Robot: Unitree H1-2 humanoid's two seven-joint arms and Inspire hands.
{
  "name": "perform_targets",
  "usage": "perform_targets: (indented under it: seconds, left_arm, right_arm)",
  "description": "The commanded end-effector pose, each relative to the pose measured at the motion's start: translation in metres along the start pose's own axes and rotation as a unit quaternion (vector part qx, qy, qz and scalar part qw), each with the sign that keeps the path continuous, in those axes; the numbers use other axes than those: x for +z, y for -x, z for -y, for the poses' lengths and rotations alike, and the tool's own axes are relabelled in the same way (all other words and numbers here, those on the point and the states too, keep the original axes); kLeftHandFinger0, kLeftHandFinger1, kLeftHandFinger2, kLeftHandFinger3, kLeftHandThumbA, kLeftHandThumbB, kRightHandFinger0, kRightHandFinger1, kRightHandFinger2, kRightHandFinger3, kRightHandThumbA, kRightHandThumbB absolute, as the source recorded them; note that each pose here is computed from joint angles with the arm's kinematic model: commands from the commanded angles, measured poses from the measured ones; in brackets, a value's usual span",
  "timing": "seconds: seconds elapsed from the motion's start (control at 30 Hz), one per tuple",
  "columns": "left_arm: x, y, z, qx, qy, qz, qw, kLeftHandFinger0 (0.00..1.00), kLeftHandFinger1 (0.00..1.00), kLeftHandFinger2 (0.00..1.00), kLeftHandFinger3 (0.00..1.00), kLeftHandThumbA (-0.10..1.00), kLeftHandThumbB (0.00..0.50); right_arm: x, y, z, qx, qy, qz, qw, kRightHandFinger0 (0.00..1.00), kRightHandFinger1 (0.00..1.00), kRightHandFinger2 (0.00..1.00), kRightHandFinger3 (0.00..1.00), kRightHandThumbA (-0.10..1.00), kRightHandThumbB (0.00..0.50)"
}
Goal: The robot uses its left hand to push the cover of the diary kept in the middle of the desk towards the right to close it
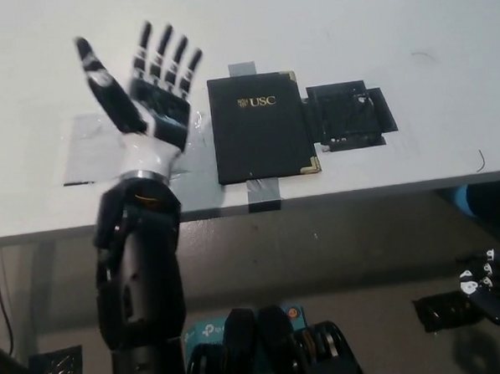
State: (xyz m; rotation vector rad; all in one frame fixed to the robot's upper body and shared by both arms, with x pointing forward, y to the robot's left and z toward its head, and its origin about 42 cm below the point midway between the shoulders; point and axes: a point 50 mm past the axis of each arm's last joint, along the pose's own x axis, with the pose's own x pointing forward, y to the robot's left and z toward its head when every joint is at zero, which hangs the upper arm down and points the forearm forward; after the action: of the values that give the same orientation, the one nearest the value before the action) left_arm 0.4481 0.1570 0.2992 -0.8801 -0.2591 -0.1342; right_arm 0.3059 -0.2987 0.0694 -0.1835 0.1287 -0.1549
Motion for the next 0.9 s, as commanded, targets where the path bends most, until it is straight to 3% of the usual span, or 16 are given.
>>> perform_targets:
  seconds: [0.0, 0.1, 0.13, 0.17, 0.23, 0.27, 0.37, 0.4, 0.5, 0.67, 0.83, 0.87]
  left_arm:
    - [0.093, 0.042, 0.092, -0.173, 0.053, 0.06, 0.982, 1.0, 1.0, 1.0, 1.0, 1.0, 0.355]
    - [0.112, 0.08, 0.068, -0.173, -0.004, 0.083, 0.981, 1.0, 1.0, 1.0, 1.0, 1.0, 0.343]
    - [0.113, 0.082, 0.067, -0.171, -0.01, 0.084, 0.982, 1.0, 1.0, 1.0, 1.0, 1.0, 0.412]
    - [0.114, 0.089, 0.06, -0.163, -0.023, 0.086, 0.983, 1.0, 1.0, 1.0, 1.0, 1.0, 0.337]
    - [0.118, 0.106, 0.04, -0.148, -0.07, 0.083, 0.983, 1.0, 1.0, 1.0, 1.0, 1.0, 0.343]
    - [0.122, 0.129, 0.011, -0.114, -0.136, 0.073, 0.981, 1.0, 1.0, 1.0, 1.0, 1.0, 0.337]
    - [0.124, 0.15, -0.017, -0.083, -0.201, 0.054, 0.974, 1.0, 1.0, 1.0, 1.0, 1.0, 0.306]
    - [0.124, 0.167, -0.042, -0.055, -0.254, 0.036, 0.965, 1.0, 1.0, 1.0, 1.0, 1.0, 0.266]
    - [0.121, 0.196, -0.079, -0.019, -0.303, -0.001, 0.953, 1.0, 1.0, 1.0, 1.0, 1.0, 0.226]
    - [0.11, 0.241, -0.139, 0.037, -0.381, -0.059, 0.922, 1.0, 1.0, 1.0, 1.0, 1.0, 0.263]
    - [0.099, 0.259, -0.165, 0.064, -0.407, -0.084, 0.907, 1.0, 1.0, 1.0, 1.0, 1.0, 0.288]
    - [0.093, 0.266, -0.174, 0.076, -0.416, -0.088, 0.902, 1.0, 1.0, 1.0, 1.0, 1.0, 0.311]
  right_arm:
    - [0.024, -0.014, 0.024, -0.026, 0.004, 0.05, 0.998, 0.0, 0.0, 0.14, 0.44, 0.29, 0.28]
    - [0.025, -0.015, 0.027, -0.03, 0.007, 0.051, 0.998, 0.0, 0.01, 0.15, 0.45, 0.3, 0.283]
    - [0.026, -0.016, 0.027, -0.031, 0.007, 0.051, 0.998, 0.0, 0.01, 0.15, 0.45, 0.31, 0.288]
    - [0.027, -0.016, 0.028, -0.032, 0.004, 0.052, 0.998, 0.0, 0.01, 0.15, 0.45, 0.31, 0.288]
    - [0.028, -0.018, 0.029, -0.034, 0.001, 0.051, 0.998, 0.0, 0.0, 0.15, 0.46, 0.31, 0.284]
    - [0.029, -0.02, 0.03, -0.037, 0.002, 0.052, 0.998, 0.0, 0.0, 0.15, 0.46, 0.31, 0.283]
    - [0.031, -0.024, 0.031, -0.039, 0.0, 0.055, 0.998, 0.0, 0.0, 0.14, 0.46, 0.31, 0.286]
    - [0.032, -0.026, 0.031, -0.04, 0.005, 0.055, 0.998, 0.0, 0.0, 0.15, 0.47, 0.34, 0.29]
    - [0.034, -0.028, 0.031, -0.041, 0.003, 0.061, 0.997, 0.0, 0.0, 0.15, 0.47, 0.33, 0.283]
    - [0.034, -0.03, 0.033, -0.044, 0.007, 0.065, 0.997, 0.0, 0.0, 0.14, 0.47, 0.31, 0.27]
    - [0.036, -0.032, 0.033, -0.044, 0.006, 0.06, 0.997, 0.0, 0.0, 0.15, 0.47, 0.32, 0.276]
    - [0.036, -0.032, 0.033, -0.044, 0.006, 0.06, 0.997, 0.0, 0.0, 0.15, 0.47, 0.32, 0.275]
